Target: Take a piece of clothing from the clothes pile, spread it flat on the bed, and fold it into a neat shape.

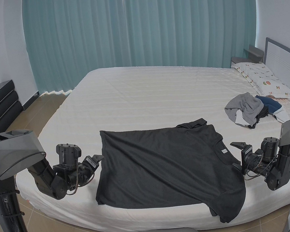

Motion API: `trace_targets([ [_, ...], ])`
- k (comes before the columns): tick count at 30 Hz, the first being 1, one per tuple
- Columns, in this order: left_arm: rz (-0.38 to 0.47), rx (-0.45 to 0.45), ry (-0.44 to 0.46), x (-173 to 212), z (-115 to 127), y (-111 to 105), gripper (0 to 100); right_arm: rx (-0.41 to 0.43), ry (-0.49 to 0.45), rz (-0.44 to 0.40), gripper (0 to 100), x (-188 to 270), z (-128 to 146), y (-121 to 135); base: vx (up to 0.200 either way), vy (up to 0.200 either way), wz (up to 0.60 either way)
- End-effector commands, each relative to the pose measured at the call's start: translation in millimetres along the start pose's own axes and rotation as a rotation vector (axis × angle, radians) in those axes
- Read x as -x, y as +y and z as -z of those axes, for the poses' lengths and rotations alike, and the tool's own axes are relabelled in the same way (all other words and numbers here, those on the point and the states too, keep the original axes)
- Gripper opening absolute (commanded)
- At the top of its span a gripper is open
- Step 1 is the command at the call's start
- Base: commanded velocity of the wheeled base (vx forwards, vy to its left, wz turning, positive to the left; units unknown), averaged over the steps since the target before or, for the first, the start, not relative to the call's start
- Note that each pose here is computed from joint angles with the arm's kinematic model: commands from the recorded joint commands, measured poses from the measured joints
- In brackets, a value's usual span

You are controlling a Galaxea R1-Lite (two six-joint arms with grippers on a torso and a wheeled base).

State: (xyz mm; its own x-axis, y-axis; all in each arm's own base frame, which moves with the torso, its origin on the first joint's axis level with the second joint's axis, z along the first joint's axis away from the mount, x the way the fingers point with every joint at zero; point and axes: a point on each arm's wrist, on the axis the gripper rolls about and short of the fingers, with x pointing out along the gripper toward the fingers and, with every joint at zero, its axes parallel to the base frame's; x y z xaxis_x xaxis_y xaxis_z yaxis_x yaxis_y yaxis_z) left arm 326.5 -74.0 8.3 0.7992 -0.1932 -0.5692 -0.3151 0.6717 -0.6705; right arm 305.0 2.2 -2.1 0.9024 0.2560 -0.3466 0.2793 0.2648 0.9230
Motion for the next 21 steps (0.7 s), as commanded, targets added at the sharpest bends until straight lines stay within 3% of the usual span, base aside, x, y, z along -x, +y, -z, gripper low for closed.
trace_targets([
  [1, -0.048, -0.061, 0.073, 17, 27, 18, 100, 0.003, -0.002, -0.01, 100, 0, 0, 1, 0.0, 0.0, 0.0],
  [6, -0.107, -0.174, 0.124, 23, 39, 35, 100, 0.003, -0.002, -0.01, 100, 0, 0, 1, 0.0, 0.0, 0.0],
  [13, -0.123, -0.228, 0.173, 22, 59, 39, 100, 0.003, -0.002, -0.01, 100, 0, 0, 1, 0.0, 0.0, 0.0],
  [21, -0.188, -0.31, 0.144, 14, 68, 44, 100, 0.003, -0.002, -0.01, 100, 0, 0, 1, 0.0, 0.0, 0.0],
])
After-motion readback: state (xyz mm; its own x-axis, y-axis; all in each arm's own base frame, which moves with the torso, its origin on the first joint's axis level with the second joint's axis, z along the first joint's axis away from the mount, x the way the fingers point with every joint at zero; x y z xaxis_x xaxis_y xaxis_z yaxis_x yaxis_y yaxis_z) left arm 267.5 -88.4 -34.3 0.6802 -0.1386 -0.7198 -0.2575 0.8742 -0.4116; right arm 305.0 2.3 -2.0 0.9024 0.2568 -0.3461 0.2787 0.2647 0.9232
